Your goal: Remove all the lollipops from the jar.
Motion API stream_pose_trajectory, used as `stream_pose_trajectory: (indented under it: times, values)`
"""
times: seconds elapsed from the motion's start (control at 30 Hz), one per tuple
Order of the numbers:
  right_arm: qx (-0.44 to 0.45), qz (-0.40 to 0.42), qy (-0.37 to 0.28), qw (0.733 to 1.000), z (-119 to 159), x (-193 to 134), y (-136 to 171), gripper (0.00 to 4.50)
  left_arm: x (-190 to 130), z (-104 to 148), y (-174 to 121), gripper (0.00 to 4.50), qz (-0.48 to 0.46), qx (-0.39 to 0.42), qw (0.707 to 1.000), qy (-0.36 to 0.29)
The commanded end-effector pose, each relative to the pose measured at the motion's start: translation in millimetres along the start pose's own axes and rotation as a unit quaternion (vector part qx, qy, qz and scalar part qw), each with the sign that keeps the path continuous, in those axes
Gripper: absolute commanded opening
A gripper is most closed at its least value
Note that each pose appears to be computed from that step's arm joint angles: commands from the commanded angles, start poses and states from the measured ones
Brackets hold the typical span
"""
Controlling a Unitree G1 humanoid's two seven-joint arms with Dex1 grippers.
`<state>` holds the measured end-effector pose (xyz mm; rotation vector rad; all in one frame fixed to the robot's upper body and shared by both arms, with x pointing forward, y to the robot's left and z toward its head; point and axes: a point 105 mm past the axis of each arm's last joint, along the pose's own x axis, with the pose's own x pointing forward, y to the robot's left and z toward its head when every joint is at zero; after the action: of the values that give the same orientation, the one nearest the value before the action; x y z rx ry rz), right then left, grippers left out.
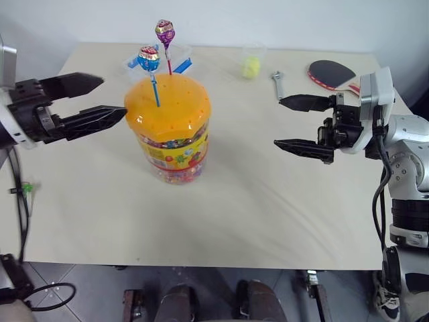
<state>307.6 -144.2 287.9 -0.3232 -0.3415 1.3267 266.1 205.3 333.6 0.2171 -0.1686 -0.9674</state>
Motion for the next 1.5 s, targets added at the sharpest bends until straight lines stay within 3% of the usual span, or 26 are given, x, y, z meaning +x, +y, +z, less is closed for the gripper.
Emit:
stream_pose_trajectory:
  times: [0.03,0.3,0.33,0.43,0.8,1.03,1.17,1.33,1.43,1.5]
  values:
    - [-0.031,-0.008,-0.014,0.999,14,-4,3,4.5,15,6,-8,4.48,-0.069,0.028,0.996,-0.053]
    - [-0.036,-0.029,-0.013,0.999,16,-9,7,4.5,56,-17,5,4.48,-0.118,0.023,0.991,-0.052]
    - [-0.036,-0.031,-0.012,0.999,16,-10,8,4.5,61,-17,6,4.3,-0.124,0.033,0.99,-0.059]
    - [-0.037,-0.039,-0.009,0.999,16,-14,11,4.5,71,-9,7,3.63,-0.136,0.029,0.987,-0.083]
    - [-0.041,-0.053,-0.007,0.998,16,-17,12,4.5,73,20,0,0.13,-0.157,0.042,0.98,-0.117]
    - [-0.041,-0.05,-0.007,0.998,15,-16,10,4.5,69,59,-3,0.04,-0.137,0.072,0.975,-0.16]
    - [-0.04,-0.044,-0.008,0.998,14,-14,8,4.5,59,76,15,0.04,-0.046,0.073,0.987,-0.137]
    - [-0.036,-0.035,-0.011,0.999,14,-12,6,4.5,26,54,65,0.04,0.148,0.005,0.989,-0.015]
    - [-0.034,-0.025,-0.014,0.999,15,-11,6,4.5,10,37,72,0.04,0.193,-0.023,0.98,0.043]
    - [-0.034,-0.012,-0.024,0.999,17,-10,7,4.5,-8,12,79,0.04,0.24,-0.069,0.962,0.109]
